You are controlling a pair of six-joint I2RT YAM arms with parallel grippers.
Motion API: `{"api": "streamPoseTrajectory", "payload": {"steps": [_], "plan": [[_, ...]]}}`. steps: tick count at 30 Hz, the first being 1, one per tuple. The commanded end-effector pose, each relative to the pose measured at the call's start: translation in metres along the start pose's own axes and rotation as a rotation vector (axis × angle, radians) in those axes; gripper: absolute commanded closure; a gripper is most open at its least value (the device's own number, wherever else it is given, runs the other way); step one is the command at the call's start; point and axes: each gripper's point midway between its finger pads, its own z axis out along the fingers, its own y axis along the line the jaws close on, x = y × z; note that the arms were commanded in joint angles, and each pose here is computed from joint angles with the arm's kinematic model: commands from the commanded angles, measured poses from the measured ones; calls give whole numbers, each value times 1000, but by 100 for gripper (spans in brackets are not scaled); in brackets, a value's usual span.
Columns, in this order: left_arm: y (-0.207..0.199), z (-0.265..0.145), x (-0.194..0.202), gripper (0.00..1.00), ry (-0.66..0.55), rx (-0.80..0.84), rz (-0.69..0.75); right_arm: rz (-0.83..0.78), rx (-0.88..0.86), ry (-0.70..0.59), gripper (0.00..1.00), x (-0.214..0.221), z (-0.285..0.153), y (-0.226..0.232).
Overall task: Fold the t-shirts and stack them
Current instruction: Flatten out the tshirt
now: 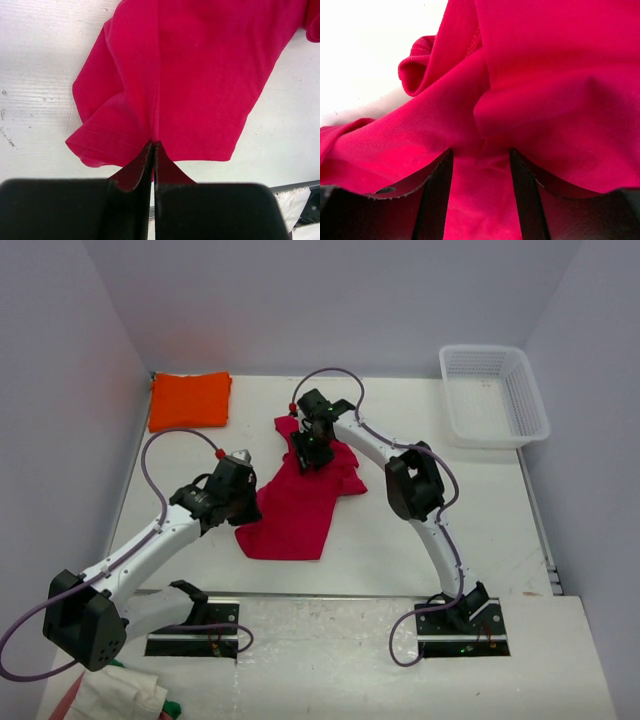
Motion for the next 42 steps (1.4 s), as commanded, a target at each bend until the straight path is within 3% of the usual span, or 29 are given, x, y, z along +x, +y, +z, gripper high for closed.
{"api": "streamPoseTrajectory", "payload": {"steps": [1, 10, 21, 24, 27, 28, 35, 42], "plan": [[-10, -9, -7, 100, -33, 54, 19, -23, -23, -11, 49, -8, -7, 7], [-10, -4, -3, 100, -18, 60, 26, -19, -3, -10, 67, -5, -2, 5], [-7, -5, -2, 100, -21, 57, 28, -7, 6, -32, 78, -8, -6, 5], [-5, -3, 1, 100, -16, 51, 27, -7, 8, -38, 85, -9, -7, 5], [-4, -3, 0, 100, -21, 44, 25, -5, 27, -61, 100, -13, -14, 3], [-4, -2, -1, 100, -22, 42, 25, -5, 33, -75, 100, -15, -18, 2], [-5, -1, -6, 100, -27, 27, 33, -16, 149, -218, 100, -40, -87, -11], [-1, -3, -19, 100, -50, -31, 45, 19, 239, -438, 100, -71, -212, -35]]}}
